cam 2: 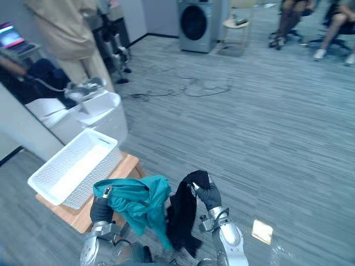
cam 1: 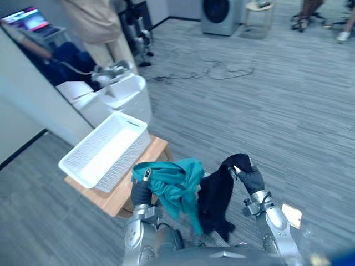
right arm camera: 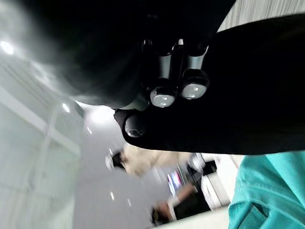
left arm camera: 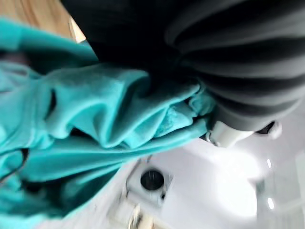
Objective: Tidy the bed and pick cloth on bed and put in laundry
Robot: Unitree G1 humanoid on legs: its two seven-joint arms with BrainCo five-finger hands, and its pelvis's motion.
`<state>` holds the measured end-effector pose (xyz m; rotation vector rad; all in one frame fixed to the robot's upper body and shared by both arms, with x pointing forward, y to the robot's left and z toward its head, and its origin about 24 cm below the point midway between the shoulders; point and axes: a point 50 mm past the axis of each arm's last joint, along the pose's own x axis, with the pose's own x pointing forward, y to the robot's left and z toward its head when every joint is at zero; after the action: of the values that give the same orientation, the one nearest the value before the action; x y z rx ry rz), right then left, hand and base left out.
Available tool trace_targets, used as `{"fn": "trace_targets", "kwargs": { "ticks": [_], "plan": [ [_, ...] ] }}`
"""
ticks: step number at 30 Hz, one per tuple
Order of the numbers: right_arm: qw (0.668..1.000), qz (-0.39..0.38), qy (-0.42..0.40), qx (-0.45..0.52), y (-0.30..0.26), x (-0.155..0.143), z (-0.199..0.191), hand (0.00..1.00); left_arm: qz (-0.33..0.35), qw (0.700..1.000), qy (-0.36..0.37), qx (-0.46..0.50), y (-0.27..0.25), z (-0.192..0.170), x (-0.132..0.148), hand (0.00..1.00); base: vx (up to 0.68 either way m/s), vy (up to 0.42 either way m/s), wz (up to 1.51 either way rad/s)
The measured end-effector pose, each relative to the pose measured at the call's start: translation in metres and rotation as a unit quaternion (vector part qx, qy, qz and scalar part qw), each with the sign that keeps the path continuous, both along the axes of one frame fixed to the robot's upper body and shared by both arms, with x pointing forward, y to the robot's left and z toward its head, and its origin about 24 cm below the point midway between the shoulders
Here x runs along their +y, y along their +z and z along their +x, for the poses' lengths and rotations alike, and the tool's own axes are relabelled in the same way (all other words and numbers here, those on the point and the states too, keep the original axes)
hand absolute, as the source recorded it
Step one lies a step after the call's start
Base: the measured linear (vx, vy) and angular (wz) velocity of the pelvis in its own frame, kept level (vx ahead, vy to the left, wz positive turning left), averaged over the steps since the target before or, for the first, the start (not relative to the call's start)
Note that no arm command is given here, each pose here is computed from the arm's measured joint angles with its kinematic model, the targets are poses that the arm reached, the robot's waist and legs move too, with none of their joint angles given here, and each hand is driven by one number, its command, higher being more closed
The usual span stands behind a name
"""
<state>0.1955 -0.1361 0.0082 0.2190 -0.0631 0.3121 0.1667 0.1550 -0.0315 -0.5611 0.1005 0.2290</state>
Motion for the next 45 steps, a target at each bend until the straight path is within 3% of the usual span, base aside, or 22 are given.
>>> {"fn": "trace_targets", "kwargs": {
  "ticks": [2,8,16,20,25,45],
  "plan": [
    [1.0,-0.007,-0.011,0.004,0.0,-0.004,0.001,1.0,-0.009,1.0,-0.007,-0.003,0.001,0.002,-0.005,1.0,0.39,-0.002,1.29],
    [1.0,-0.01,-0.003,0.013,-0.001,0.004,0.019,1.0,0.006,1.0,-0.003,0.014,-0.004,-0.004,0.015,1.0,0.42,0.054,0.77],
    [0.998,0.002,-0.063,0.016,0.001,0.004,0.006,1.0,0.027,0.998,-0.05,-0.01,0.002,-0.006,0.022,1.0,0.25,-0.233,1.41],
    [0.992,0.029,-0.111,-0.05,0.035,-0.002,-0.005,1.0,0.055,0.992,-0.103,-0.04,0.017,-0.005,0.023,1.0,0.21,-0.409,1.7],
    [0.986,0.033,-0.126,-0.108,0.061,-0.02,-0.004,1.0,-0.005,0.991,-0.125,-0.044,0.02,-0.014,-0.013,1.0,0.27,-0.242,0.55],
    [0.963,-0.059,-0.192,-0.178,0.1,-0.034,0.03,1.0,0.009,0.976,-0.201,-0.087,0.039,0.012,-0.013,1.0,0.08,0.057,0.2]
  ]
}}
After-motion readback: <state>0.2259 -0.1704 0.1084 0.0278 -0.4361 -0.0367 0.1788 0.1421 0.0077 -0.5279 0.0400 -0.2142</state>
